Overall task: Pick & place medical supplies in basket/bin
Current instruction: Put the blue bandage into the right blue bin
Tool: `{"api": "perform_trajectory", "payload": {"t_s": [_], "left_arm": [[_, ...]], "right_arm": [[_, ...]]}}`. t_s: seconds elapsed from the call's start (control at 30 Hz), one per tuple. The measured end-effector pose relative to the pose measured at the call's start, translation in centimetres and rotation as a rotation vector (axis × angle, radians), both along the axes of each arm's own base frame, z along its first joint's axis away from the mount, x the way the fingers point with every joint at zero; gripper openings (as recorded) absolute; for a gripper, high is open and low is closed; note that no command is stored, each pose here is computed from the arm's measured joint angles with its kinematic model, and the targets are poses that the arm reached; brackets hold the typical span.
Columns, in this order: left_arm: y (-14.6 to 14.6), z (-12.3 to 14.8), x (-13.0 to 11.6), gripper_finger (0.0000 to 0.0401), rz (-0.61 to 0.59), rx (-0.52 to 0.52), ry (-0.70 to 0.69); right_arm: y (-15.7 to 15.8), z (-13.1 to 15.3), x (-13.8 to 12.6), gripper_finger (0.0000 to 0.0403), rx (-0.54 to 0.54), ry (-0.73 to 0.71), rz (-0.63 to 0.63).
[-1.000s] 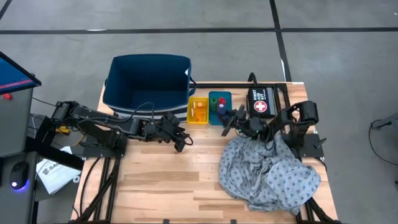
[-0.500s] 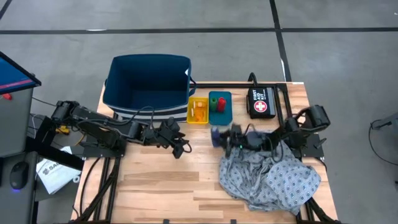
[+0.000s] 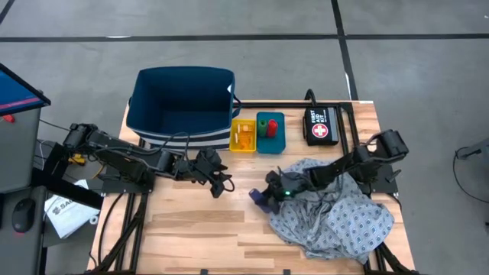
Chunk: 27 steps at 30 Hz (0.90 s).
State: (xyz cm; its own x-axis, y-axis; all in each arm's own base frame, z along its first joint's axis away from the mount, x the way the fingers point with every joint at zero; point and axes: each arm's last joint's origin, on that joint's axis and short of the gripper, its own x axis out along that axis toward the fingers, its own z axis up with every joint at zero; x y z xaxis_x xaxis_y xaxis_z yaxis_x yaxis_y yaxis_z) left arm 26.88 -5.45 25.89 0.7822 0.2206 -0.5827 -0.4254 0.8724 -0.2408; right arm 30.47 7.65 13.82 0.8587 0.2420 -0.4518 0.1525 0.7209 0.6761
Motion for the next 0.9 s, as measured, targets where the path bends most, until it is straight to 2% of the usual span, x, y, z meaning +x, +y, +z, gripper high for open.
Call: {"api": "perform_trajectory", "payload": {"t_s": [0.13, 0.27, 0.37, 0.57, 0.77, 0.83, 0.9], "left_arm": [[-0.5, 0.0, -0.1, 0.0168, -0.027, 0.013, 0.004], [-1.4, -0.2, -0.5, 0.0168, -0.062, 0.020, 0.030], [-2.2, -0.5, -1.0, 0.0168, -0.091, 0.024, 0.069], [-4.2, -1.2, -2.5, 0.0168, -0.118, -0.003, 0.154], [-5.9, -1.6, -3.9, 0.0168, -0.112, -0.006, 0.199], [-6.4, -1.7, -4.3, 0.0168, -0.114, -0.014, 0.205], [-6.9, -1.8, -4.7, 0.0168, -0.126, -0.021, 0.216]], "right_arm": [[-0.6, -0.8, 2.3, 0.0154, 0.111, 0.062, 0.035], [-1.1, -2.2, 4.5, 0.0174, 0.175, 0.117, 0.034], [-1.6, -3.4, 5.5, 0.0195, 0.222, 0.162, 0.024], [-2.5, -3.8, 6.8, 0.0228, 0.299, 0.160, -0.048], [-4.3, -3.2, 6.9, 0.0225, 0.284, 0.138, -0.190], [-4.9, -2.5, 7.0, 0.0221, 0.287, 0.115, -0.194], [-5.1, -1.6, 7.0, 0.0216, 0.288, 0.113, -0.146]]}}
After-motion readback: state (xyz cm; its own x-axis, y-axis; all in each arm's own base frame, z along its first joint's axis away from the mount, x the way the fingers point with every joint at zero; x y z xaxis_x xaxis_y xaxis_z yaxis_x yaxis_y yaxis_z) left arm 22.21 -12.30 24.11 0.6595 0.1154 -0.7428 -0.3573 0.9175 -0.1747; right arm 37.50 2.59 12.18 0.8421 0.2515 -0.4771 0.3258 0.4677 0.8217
